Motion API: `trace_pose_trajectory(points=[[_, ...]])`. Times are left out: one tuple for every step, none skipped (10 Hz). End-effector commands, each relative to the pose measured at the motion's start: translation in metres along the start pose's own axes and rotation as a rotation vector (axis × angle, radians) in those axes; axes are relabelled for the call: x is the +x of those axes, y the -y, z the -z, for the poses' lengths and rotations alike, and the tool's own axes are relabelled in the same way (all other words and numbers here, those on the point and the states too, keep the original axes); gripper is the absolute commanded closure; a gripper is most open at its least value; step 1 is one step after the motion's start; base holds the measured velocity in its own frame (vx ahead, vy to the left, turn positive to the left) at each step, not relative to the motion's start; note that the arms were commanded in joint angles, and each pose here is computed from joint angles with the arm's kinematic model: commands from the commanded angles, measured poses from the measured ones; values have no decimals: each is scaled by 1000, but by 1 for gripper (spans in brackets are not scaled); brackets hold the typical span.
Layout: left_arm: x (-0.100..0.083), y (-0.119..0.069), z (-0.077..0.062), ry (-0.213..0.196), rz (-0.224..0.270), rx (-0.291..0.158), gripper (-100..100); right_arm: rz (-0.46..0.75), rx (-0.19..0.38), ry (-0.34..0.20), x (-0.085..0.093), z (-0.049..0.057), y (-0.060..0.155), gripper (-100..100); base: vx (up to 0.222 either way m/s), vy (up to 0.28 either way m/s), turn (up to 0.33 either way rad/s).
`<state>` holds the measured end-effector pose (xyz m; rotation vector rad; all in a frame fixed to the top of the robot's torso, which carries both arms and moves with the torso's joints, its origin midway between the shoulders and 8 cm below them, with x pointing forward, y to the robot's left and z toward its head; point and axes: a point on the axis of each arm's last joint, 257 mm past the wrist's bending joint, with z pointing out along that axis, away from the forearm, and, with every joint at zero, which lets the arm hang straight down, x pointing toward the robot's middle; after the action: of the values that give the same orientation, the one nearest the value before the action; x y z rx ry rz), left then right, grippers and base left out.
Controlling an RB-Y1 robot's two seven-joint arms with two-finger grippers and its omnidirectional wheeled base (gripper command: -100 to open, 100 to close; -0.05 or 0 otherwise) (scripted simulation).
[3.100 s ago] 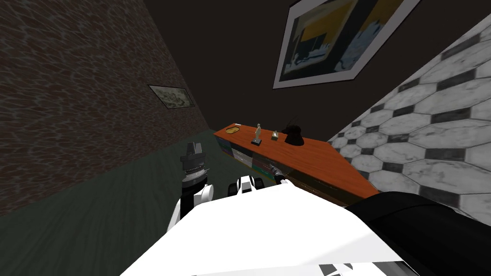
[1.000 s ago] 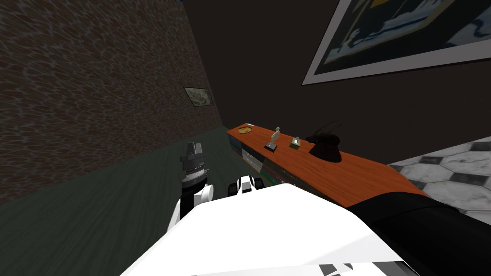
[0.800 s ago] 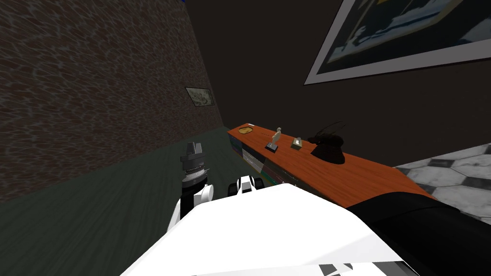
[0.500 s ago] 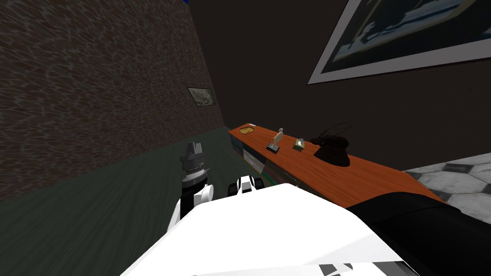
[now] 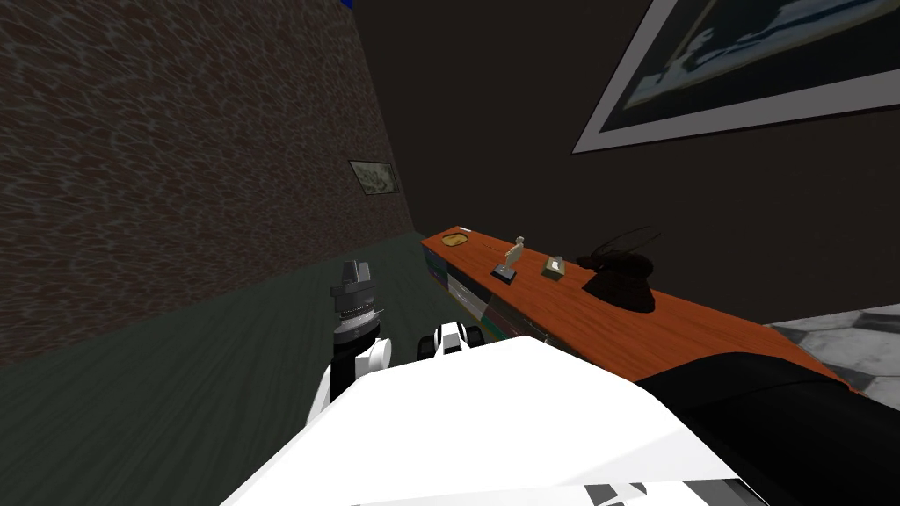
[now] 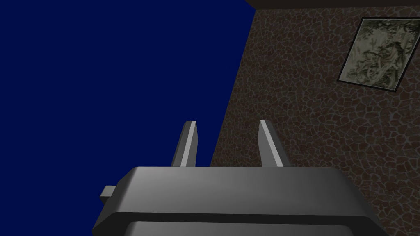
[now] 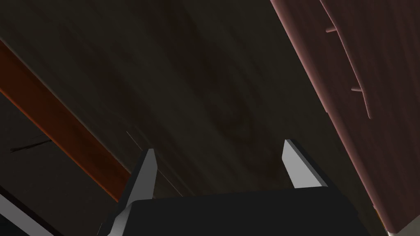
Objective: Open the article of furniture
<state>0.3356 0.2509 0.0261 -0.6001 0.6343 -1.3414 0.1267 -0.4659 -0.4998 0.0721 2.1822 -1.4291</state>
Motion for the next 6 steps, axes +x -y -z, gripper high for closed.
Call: trace_pose_trajectory(points=[[0,0,0,0,0,0,0,73,53,51,-6,5,10,-100,21,-3,20],[0,0,0,0,0,0,0,109,73,75,-8,8,13,-100,28,-2,41],[0,0,0,0,0,0,0,141,94,101,-12,10,16,-100,31,-1,35],[0,0,0,0,0,0,0,173,116,128,-16,13,20,-100,26,-1,22],[0,0,0,0,0,0,0,200,137,155,-21,16,23,-100,22,0,15],[0,0,0,0,0,0,0,223,154,181,-25,19,25,-100,20,-7,12]])
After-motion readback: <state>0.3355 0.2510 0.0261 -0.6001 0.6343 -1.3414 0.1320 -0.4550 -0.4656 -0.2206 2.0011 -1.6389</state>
